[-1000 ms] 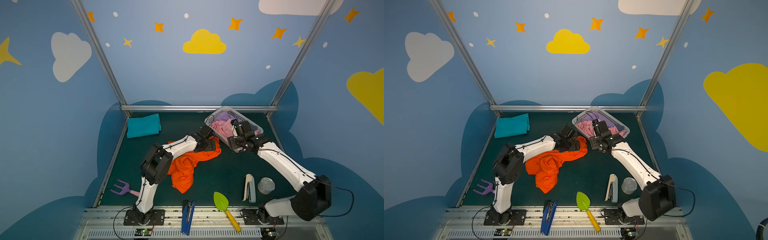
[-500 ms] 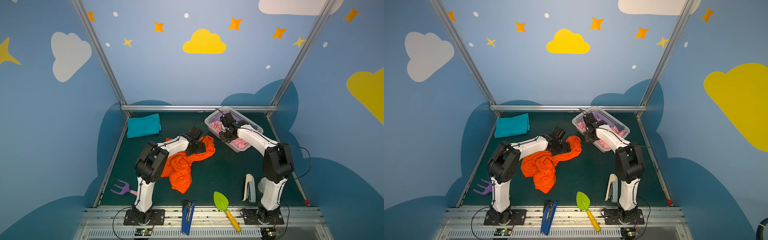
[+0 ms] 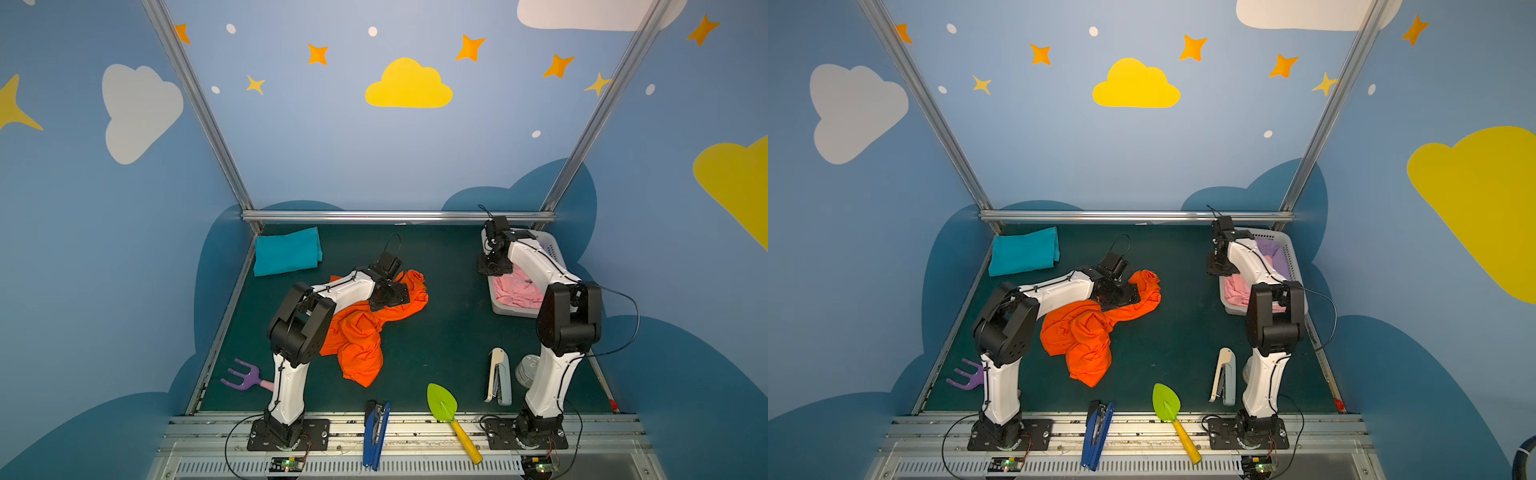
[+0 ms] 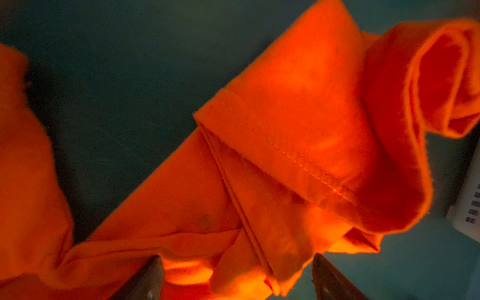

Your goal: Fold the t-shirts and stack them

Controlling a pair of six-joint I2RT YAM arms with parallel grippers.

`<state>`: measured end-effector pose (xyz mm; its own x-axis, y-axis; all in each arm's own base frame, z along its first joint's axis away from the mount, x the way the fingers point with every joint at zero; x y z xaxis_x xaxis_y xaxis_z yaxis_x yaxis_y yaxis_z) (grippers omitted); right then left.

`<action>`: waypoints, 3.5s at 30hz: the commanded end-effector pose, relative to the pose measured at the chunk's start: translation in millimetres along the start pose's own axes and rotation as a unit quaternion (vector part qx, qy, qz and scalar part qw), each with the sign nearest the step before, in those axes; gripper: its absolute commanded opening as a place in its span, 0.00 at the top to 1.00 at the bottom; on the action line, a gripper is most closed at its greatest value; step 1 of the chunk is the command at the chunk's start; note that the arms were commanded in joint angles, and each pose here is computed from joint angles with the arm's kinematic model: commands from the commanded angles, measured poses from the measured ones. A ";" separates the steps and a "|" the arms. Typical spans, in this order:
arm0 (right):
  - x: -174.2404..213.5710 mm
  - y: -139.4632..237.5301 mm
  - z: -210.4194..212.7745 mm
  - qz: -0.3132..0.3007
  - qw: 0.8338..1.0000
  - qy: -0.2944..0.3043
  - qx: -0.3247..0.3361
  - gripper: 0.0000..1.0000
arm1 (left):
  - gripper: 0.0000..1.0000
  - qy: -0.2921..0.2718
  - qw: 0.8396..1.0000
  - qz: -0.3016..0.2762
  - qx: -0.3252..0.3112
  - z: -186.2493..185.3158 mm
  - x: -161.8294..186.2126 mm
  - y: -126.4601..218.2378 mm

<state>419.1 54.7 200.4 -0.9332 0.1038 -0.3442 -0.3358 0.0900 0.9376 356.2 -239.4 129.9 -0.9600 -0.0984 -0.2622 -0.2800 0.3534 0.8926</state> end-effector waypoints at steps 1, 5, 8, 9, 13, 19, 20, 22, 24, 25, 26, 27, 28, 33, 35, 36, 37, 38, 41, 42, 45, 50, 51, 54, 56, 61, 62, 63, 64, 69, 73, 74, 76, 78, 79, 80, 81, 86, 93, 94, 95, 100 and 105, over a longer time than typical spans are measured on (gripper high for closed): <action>-10.8 -7.8 -2.2 0.007 1.000 -0.001 -0.005 0.91 | 0.11 0.010 0.999 0.040 -0.024 14.4 11.4 -11.9; -22.8 -17.2 -5.0 0.009 1.000 0.023 0.000 0.95 | 0.10 0.015 0.999 0.042 -0.028 15.7 10.1 -13.6; -30.5 -23.8 -2.4 0.010 0.999 0.051 0.000 0.97 | 0.11 0.020 0.998 0.050 -0.025 15.6 10.3 -17.2; -33.2 -25.8 -1.2 0.009 0.998 0.061 0.002 0.98 | 0.11 0.022 0.998 0.055 -0.020 14.8 10.8 -18.3; -41.9 -34.1 0.9 0.006 0.994 0.107 0.021 1.00 | 0.11 0.031 0.997 0.062 -0.020 15.2 11.2 -22.9; -49.8 -44.9 -1.7 -0.003 0.987 0.146 0.063 1.00 | 0.11 0.038 0.997 0.064 -0.017 11.9 8.6 -25.4; -51.2 -45.4 -2.5 -0.004 0.988 0.144 0.061 1.00 | 0.11 0.038 0.997 0.063 -0.016 11.4 7.3 -24.9; -53.6 -46.8 -3.5 -0.009 0.988 0.142 0.058 1.00 | 0.11 0.038 0.997 0.062 -0.016 9.8 5.3 -24.1; -56.4 -46.8 -2.6 -0.014 0.988 0.142 0.057 1.00 | 0.11 0.036 0.997 0.063 -0.016 7.8 4.4 -23.5; -57.6 -47.2 -2.3 -0.016 0.988 0.142 0.056 1.00 | 0.11 0.036 0.997 0.062 -0.016 7.0 3.7 -22.0; -59.5 -47.0 -1.8 -0.019 0.988 0.141 0.054 1.00 | 0.10 0.035 0.997 0.061 -0.015 6.1 2.9 -21.4; -61.0 -47.0 -1.0 -0.021 0.989 0.140 0.050 1.00 | 0.11 0.034 0.997 0.061 -0.015 4.9 2.7 -20.0; -62.4 -47.1 -0.5 -0.023 0.989 0.139 0.049 1.00 | 0.11 0.032 0.998 0.060 -0.016 3.9 2.4 -18.1; -66.5 -31.1 -0.8 -0.036 0.993 0.102 0.043 0.74 | 0.10 0.019 0.999 0.035 -0.032 -0.2 5.4 1.4; -64.2 -13.2 -0.3 -0.047 0.995 0.080 0.032 0.65 | 0.09 0.015 0.999 0.020 -0.042 -0.2 7.9 15.4; -62.2 -2.2 0.3 -0.055 0.996 0.069 0.024 0.62 | 0.09 0.013 0.999 0.010 -0.046 -0.4 8.9 23.5; -58.6 12.1 0.7 -0.064 0.996 0.058 0.014 0.59 | 0.08 0.011 0.999 0.000 -0.050 0.5 11.1 33.4; -53.7 27.6 1.1 -0.073 0.996 0.043 0.007 0.57 | 0.08 0.009 0.998 -0.011 -0.055 1.6 13.8 44.4; -30.0 72.7 5.6 -0.114 0.993 0.011 -0.003 0.50 | 0.06 0.005 0.997 -0.049 -0.066 8.7 25.7 76.2; -19.2 88.0 9.1 -0.135 0.991 0.008 -0.003 0.48 | 0.04 0.004 0.996 -0.060 -0.071 12.2 30.6 84.7; 17.4 128.0 19.2 -0.196 0.981 0.014 -0.003 0.41 | 0.00 0.013 0.992 -0.083 -0.094 28.9 49.0 106.4; 86.5 159.2 64.9 -0.294 0.937 0.100 -0.159 0.37 | 0.00 0.033 0.984 -0.108 -0.141 62.3 82.2 128.5; 97.1 160.9 72.8 -0.306 0.927 0.109 -0.189 0.36 | 0.01 0.048 0.980 -0.113 -0.159 69.8 87.6 130.5; 127.0 161.3 96.0 -0.275 0.915 0.121 -0.271 0.39 | 0.06 0.067 0.973 -0.104 -0.195 89.8 102.6 134.7; 143.5 153.9 116.1 -0.230 0.911 0.136 -0.315 0.42 | 0.06 0.082 0.968 -0.096 -0.217 103.1 112.3 133.5; 188.1 135.5 180.1 -0.143 0.899 0.195 -0.365 0.44 | 0.00 0.141 0.962 -0.070 -0.225 134.5 123.7 121.9; 196.2 134.4 191.7 -0.135 0.894 0.206 -0.375 0.43 | 0.00 0.157 0.962 -0.066 -0.212 140.4 124.2 118.8; 204.4 131.9 203.8 -0.127 0.889 0.218 -0.383 0.42 | 0.00 0.170 0.963 -0.065 -0.201 145.0 123.9 117.1; 212.3 130.9 215.8 -0.119 0.884 0.228 -0.389 0.40 | 0.00 0.183 0.962 -0.064 -0.192 150.3 124.2 114.4; 236.2 118.8 256.7 -0.031 0.895 0.227 -0.382 0.37 | 0.00 0.210 0.960 -0.067 -0.173 164.6 126.8 106.1; 259.3 103.1 274.7 0.020 0.903 0.252 -0.348 0.39 | 0.05 0.219 0.962 -0.054 -0.157 172.4 130.0 90.7; 265.9 100.4 277.3 0.027 0.902 0.258 -0.346 0.39 | 0.08 0.221 0.962 -0.050 -0.152 173.8 129.4 86.7; 275.4 93.4 280.2 0.038 0.903 0.261 -0.338 0.38 | 0.20 0.224 0.963 -0.044 -0.146 175.6 127.3 81.1; 281.8 86.0 281.9 0.050 0.905 0.257 -0.334 0.37 | 0.38 0.225 0.963 -0.042 -0.141 176.0 124.3 78.4; 283.6 81.2 282.7 0.055 0.906 0.252 -0.334 0.37 | 0.48 0.225 0.964 -0.042 -0.138 175.6 122.5 77.6; 285.5 77.4 283.7 0.061 0.907 0.249 -0.336 0.37 | 0.56 0.225 0.964 -0.043 -0.135 174.8 120.4 78.2; 286.5 73.1 285.4 0.066 0.907 0.246 -0.337 0.39 | 0.67 0.224 0.964 -0.045 -0.134 173.4 117.7 79.9; 272.7 68.5 293.0 0.077 0.904 0.238 -0.347 0.99 | 0.92 0.210 0.966 -0.068 -0.135 160.3 94.6 105.9; 182.6 120.1 250.4 -0.012 0.912 0.192 -0.363 1.00 | 0.94 0.191 0.967 -0.146 -0.079 123.2 51.3 181.1; 170.5 133.3 240.1 -0.034 0.914 0.190 -0.357 1.00 | 0.94 0.188 0.967 -0.158 -0.068 117.9 46.5 192.2; 159.7 143.8 230.3 -0.055 0.916 0.188 -0.349 1.00 | 0.94 0.181 0.967 -0.173 -0.051 111.2 41.7 205.1; 122.8 196.2 174.0 -0.186 0.926 0.164 -0.286 1.00 | 0.94 0.150 0.960 -0.236 0.018 83.1 22.9 261.1; 104.6 248.1 112.9 -0.366 0.887 0.104 -0.261 1.00 | 0.95 0.120 0.946 -0.297 0.048 59.2 8.4 324.3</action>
<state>254.0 230.7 370.9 -0.5921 -0.0175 -0.8057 -0.6744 -0.5365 0.5073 266.4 -74.7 369.2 -0.6257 -0.5346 -0.5681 -0.7605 0.2558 0.5969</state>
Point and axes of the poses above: each gripper's point midway between its finger pads, its own y axis back along the fingers, its own z axis along the line the jaws close on, x = y × z, the point moved 10 cm from there along y, back along the fingers, and after that the axes turned 5 degrees about -y, right-handed, at the moved point
